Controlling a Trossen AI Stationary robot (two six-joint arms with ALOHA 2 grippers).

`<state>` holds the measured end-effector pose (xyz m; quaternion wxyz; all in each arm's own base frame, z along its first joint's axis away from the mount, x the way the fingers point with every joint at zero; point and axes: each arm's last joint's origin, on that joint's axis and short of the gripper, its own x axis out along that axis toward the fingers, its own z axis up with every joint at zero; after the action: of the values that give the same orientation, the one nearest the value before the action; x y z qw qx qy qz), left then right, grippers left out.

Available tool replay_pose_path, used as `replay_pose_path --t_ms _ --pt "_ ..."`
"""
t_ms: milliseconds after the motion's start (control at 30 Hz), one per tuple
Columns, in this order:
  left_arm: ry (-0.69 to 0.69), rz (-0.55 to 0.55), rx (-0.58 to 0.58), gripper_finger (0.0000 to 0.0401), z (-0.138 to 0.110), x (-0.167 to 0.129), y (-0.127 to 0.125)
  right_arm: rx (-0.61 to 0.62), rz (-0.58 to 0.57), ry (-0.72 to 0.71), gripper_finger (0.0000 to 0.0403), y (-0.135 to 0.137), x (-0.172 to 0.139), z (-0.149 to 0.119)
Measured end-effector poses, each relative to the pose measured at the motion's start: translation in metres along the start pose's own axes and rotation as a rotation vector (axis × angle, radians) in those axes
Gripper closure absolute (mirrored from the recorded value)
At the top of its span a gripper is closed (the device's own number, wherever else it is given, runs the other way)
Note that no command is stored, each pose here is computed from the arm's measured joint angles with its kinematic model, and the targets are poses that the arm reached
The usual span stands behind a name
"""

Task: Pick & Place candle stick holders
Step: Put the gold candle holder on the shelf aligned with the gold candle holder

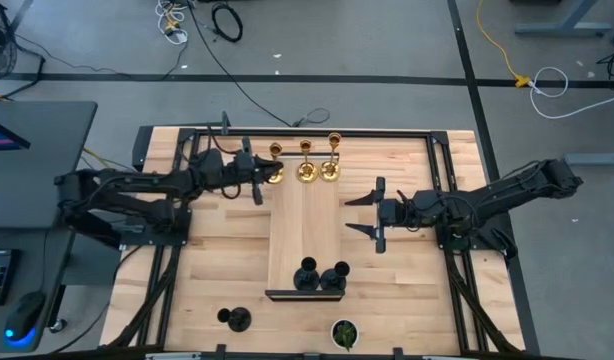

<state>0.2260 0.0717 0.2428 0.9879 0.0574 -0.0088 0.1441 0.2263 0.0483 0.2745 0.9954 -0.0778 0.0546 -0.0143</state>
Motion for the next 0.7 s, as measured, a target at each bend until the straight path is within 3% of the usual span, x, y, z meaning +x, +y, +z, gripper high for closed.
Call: replay_pose_path --t_ms 167,700 --pt "-0.106 -0.051 -0.001 0.0392 -0.009 -0.004 0.002 -0.006 -0.008 0.007 0.0158 0.000 0.000 -0.001" --pt "-0.116 -0.075 -0.025 0.0392 -0.046 0.017 0.016 -0.019 -0.052 0.030 0.0158 -0.002 0.000 -0.003"
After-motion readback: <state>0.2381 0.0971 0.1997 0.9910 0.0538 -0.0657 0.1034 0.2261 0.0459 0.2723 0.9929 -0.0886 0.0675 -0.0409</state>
